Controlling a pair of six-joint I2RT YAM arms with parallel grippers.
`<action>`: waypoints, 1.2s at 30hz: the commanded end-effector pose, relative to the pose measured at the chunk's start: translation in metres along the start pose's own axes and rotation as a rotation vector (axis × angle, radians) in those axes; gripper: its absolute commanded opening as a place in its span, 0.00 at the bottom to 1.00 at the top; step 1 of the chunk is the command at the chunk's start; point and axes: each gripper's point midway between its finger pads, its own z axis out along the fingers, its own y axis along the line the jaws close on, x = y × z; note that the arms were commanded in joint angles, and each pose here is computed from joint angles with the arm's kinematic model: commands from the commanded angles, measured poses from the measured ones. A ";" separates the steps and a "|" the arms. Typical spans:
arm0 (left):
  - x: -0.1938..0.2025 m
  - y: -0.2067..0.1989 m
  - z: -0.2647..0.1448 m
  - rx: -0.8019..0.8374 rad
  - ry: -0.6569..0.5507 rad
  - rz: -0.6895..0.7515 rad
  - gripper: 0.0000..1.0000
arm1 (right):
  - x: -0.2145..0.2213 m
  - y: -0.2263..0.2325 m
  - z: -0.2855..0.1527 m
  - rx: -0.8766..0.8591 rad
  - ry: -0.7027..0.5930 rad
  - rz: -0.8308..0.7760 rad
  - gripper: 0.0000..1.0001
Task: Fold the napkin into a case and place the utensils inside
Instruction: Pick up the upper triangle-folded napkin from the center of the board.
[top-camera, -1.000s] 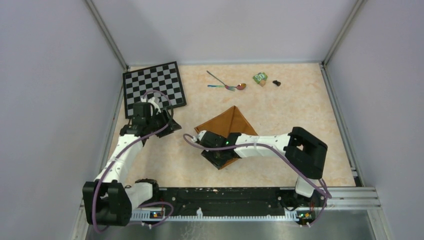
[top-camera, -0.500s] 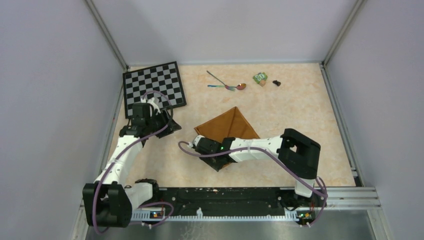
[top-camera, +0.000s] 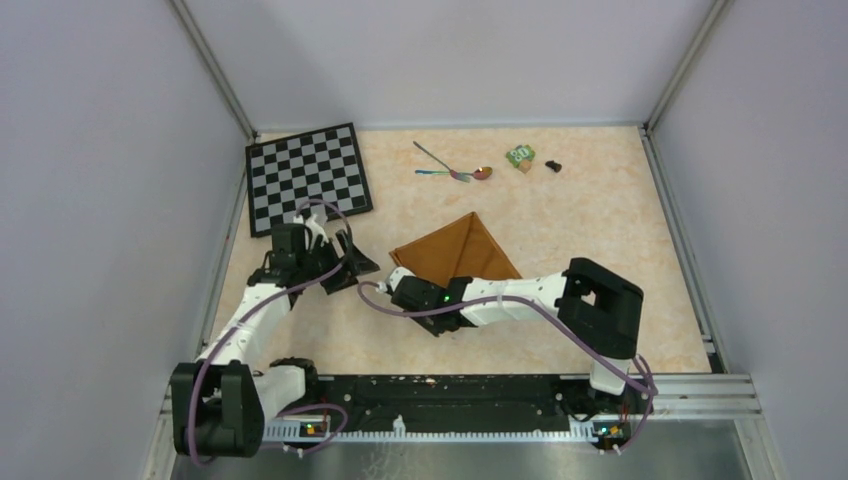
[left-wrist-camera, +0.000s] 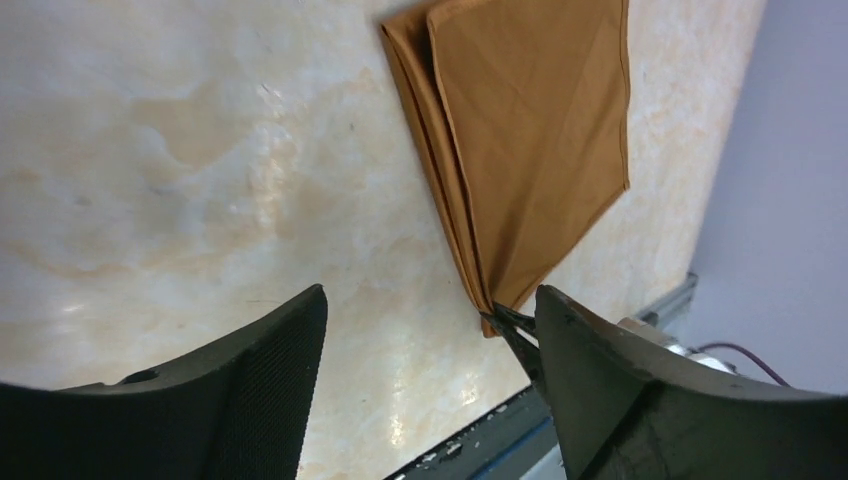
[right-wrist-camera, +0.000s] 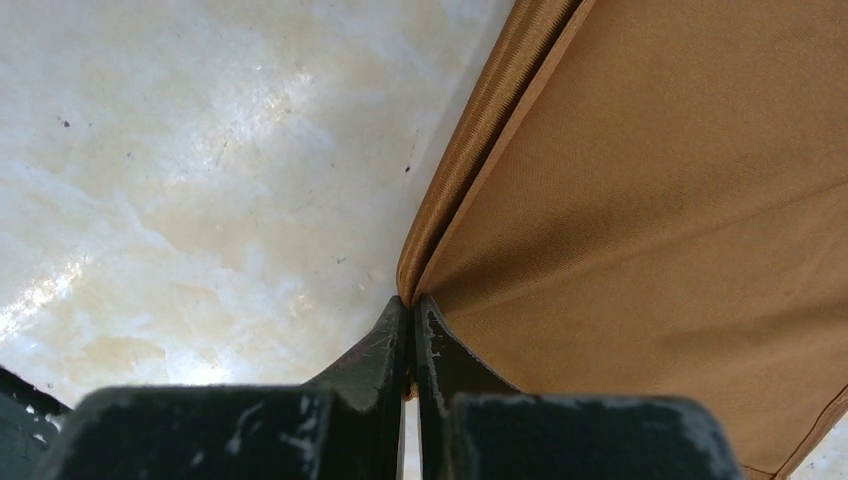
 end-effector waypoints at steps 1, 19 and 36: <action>0.030 -0.029 0.013 0.229 0.075 -0.090 0.85 | -0.019 0.001 -0.027 -0.045 -0.090 -0.004 0.00; 0.044 -0.011 0.081 0.050 -0.110 -0.516 0.74 | -0.030 -0.006 -0.047 -0.102 -0.192 0.083 0.00; 0.031 0.017 0.105 -0.091 -0.186 -0.662 0.55 | -0.032 -0.011 -0.052 -0.109 -0.215 0.100 0.00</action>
